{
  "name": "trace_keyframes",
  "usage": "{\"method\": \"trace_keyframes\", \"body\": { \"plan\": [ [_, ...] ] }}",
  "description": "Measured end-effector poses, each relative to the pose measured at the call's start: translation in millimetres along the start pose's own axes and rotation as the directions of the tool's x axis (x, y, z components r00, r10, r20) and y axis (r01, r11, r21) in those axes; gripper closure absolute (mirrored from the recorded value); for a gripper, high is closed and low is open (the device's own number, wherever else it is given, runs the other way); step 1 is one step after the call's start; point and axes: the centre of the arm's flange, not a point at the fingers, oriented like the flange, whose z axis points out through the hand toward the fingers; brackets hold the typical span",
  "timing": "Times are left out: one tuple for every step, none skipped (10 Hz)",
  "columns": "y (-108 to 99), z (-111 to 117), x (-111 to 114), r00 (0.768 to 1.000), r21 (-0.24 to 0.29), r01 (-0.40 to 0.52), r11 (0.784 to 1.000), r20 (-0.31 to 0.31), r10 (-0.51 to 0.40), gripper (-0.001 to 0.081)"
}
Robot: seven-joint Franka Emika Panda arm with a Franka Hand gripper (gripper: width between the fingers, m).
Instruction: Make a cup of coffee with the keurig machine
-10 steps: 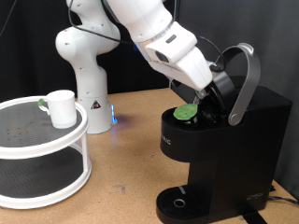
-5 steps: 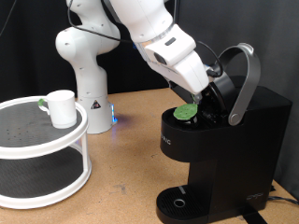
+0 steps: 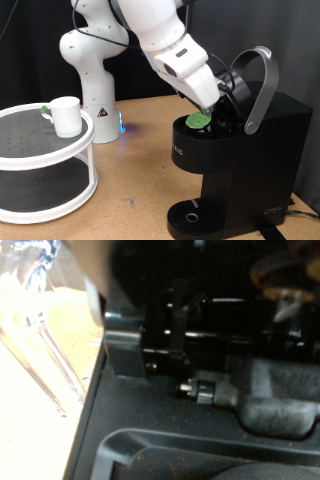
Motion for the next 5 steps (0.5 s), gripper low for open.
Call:
{"method": "trace_keyframes", "body": {
  "plan": [
    [0.3,2.6,-1.3,1.0,-0.003,-0.002,1.0,0.001,0.002,0.0001],
    [0.6,5.4,-2.7,1.0,-0.007,-0.003,1.0,0.002,0.003,0.0001],
    [0.8,8.2,-3.8,1.0,-0.011,-0.004,1.0,0.002,0.004,0.0001],
    [0.4,10.7,-4.5,1.0,-0.012,-0.003,1.0,0.003,0.003,0.0001],
    [0.2,13.0,-4.8,1.0,-0.014,-0.001,1.0,0.001,0.001,0.0001]
  ]
}}
